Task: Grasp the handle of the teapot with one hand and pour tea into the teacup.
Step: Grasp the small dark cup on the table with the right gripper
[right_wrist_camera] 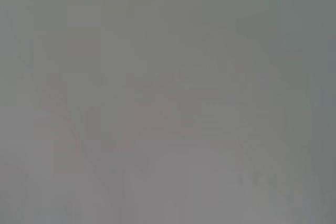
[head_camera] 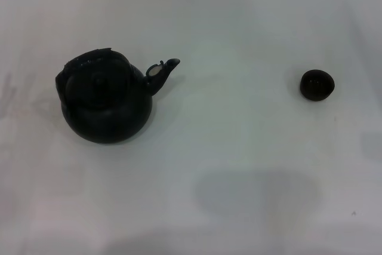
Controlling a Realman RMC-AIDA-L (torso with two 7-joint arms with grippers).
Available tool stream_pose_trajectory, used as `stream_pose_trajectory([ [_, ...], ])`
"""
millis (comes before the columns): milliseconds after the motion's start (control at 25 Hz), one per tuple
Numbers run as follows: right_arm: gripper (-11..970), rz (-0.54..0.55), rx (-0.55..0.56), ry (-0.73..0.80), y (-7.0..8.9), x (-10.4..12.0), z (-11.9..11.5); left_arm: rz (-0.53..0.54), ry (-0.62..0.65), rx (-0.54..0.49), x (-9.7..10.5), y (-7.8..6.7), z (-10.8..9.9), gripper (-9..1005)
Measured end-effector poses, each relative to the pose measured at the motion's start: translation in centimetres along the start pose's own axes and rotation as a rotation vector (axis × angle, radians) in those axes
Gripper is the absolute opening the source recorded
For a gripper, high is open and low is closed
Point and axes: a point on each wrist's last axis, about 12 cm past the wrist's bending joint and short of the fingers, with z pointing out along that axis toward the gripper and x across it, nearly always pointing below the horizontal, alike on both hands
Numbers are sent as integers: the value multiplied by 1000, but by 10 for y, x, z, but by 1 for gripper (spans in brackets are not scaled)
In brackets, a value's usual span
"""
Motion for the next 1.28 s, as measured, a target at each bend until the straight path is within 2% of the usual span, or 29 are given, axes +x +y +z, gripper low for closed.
stream_pose_trajectory([
  [600,860,5,-1,13,2,4,-4,0,-4,4,0,-1,4,845],
  [760,861,-22,-49,22,1,-1,0,-3,1,3,1,-2,2,845],
  [880,862,-54,-141,30,-7,-15,9,-7,6,0,2,-2,0,845],
  [1080,862,-80,-335,83,-26,-55,28,-10,10,-4,2,-1,-1,845],
  [1280,863,-168,-501,162,-29,-95,45,-12,13,-9,3,-1,-3,845],
])
